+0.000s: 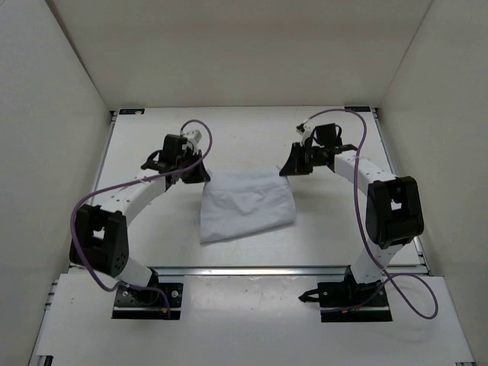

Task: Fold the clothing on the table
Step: Flatten the skirt out, then fold the skirt

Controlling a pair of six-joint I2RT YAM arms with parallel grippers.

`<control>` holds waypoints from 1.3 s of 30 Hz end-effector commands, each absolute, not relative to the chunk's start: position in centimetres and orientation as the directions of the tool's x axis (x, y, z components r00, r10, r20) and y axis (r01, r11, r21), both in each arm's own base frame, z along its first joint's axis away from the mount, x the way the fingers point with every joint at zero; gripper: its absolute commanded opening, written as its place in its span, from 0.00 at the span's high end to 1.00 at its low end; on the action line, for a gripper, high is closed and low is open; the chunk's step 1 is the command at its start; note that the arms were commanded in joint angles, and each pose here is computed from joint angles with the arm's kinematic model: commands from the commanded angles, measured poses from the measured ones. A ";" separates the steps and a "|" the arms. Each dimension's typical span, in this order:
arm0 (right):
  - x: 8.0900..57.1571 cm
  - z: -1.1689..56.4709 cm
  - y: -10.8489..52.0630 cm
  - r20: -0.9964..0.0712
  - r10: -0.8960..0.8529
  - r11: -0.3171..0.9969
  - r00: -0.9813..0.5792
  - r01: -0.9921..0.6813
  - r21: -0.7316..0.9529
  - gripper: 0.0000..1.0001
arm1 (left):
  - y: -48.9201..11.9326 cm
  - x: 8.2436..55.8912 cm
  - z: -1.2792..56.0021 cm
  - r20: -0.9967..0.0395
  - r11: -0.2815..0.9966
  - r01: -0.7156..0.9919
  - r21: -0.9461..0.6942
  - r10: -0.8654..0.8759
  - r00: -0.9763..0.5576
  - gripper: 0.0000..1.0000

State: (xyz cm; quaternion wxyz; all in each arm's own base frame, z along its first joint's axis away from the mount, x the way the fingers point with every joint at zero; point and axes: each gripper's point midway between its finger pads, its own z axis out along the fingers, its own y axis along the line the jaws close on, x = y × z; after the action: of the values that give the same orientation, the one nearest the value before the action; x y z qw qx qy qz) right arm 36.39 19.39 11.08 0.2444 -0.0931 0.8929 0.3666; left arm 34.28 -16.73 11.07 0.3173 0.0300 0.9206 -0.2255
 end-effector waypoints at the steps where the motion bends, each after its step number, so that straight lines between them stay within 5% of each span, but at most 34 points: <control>1: 42.9 19.9 19.0 -0.701 0.062 0.694 -0.711 -0.473 0.542 1.00 | -16.7 40.8 18.1 -0.743 0.897 0.263 -0.356 -0.101 -0.661 1.00; 7: 48.0 36.7 16.2 -0.914 0.121 0.754 -0.388 -0.562 0.339 1.00 | -17.0 47.7 35.0 -0.926 0.906 0.342 -0.251 -0.121 -0.359 1.00; 12: 45.2 44.3 14.6 -0.980 0.113 0.795 -0.165 -0.577 0.189 1.00 | -17.6 44.9 43.7 -0.987 0.923 0.366 -0.119 -0.069 -0.148 1.00; 18: 41.7 33.1 14.3 -0.930 0.078 0.786 -0.359 -0.551 0.279 1.00 | -17.3 42.1 35.1 -0.955 0.919 0.369 -0.139 -0.027 -0.294 1.00; 24: 32.4 17.3 16.0 -0.745 0.003 0.780 -0.667 -0.465 0.419 1.00 | -17.8 32.4 20.3 -0.814 0.900 0.360 -0.247 0.008 -0.581 1.00; 29: 26.5 15.1 17.9 -0.668 0.004 0.735 -0.744 -0.451 0.507 1.00 | -17.8 26.8 17.7 -0.742 0.866 0.336 -0.371 -0.059 -0.668 1.00; 39: 29.5 11.1 18.1 -0.563 0.025 0.704 -0.826 -0.385 0.597 1.00 | -17.6 29.5 12.0 -0.637 0.882 0.288 -0.372 -0.017 -0.771 1.00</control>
State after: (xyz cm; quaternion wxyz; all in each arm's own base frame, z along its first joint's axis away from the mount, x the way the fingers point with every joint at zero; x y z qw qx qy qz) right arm 27.66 17.19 10.61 0.2680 -0.0848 0.8902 0.3584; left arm 28.97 -17.67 12.79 0.3392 0.0708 0.9081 -0.2351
